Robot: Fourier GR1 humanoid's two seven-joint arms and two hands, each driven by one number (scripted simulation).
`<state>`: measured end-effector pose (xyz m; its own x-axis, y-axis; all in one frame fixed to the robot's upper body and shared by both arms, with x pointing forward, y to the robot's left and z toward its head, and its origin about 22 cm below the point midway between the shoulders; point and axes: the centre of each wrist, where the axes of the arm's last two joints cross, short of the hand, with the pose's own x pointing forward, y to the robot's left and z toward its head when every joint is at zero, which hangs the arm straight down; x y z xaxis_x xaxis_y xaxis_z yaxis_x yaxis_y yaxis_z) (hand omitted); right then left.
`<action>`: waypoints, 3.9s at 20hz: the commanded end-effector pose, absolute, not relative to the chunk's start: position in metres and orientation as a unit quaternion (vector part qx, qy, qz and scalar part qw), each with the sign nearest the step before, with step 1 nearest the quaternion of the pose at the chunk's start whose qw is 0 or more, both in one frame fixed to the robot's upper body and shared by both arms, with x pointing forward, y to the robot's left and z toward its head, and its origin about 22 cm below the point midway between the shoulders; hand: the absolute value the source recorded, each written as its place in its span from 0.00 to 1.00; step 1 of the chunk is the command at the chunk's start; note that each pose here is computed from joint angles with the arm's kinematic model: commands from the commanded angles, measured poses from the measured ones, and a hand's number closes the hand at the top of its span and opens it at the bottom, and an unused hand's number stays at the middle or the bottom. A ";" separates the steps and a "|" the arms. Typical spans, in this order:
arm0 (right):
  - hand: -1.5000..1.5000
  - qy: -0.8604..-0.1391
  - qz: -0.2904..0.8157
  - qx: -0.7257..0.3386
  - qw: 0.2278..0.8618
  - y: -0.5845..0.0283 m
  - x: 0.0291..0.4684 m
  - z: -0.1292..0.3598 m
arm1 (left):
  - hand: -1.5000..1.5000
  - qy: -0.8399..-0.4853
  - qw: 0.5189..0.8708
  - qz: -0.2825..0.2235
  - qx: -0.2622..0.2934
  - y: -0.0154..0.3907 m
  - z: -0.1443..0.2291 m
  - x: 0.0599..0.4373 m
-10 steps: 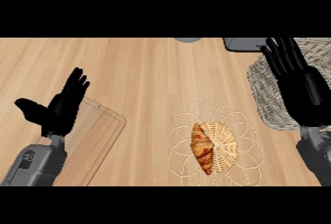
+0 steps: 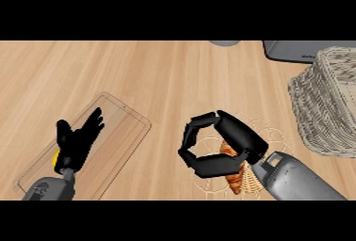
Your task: Pick the croissant from the placemat and place it in the basket
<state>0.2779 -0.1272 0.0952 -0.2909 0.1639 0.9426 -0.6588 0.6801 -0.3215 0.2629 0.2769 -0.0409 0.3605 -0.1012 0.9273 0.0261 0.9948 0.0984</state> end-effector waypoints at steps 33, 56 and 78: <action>0.00 -0.357 0.821 -0.293 0.337 0.018 0.265 0.270 | 0.50 -0.477 0.875 -0.014 0.081 0.306 -0.060 0.191; 0.00 -0.341 0.812 -0.279 0.382 -0.034 0.248 0.157 | 0.50 -0.482 0.873 -0.012 0.073 0.290 -0.060 0.196; 0.00 -0.347 0.803 -0.280 0.395 -0.071 0.264 0.083 | 0.50 -0.488 0.869 -0.017 0.077 0.284 -0.050 0.207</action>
<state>0.2591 -0.0663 0.0900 -0.5361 0.8256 -0.1761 -0.4446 -0.4535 -0.7724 0.2036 0.2920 -0.0389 0.4685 -0.1089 0.8767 -0.0433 0.9883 0.1460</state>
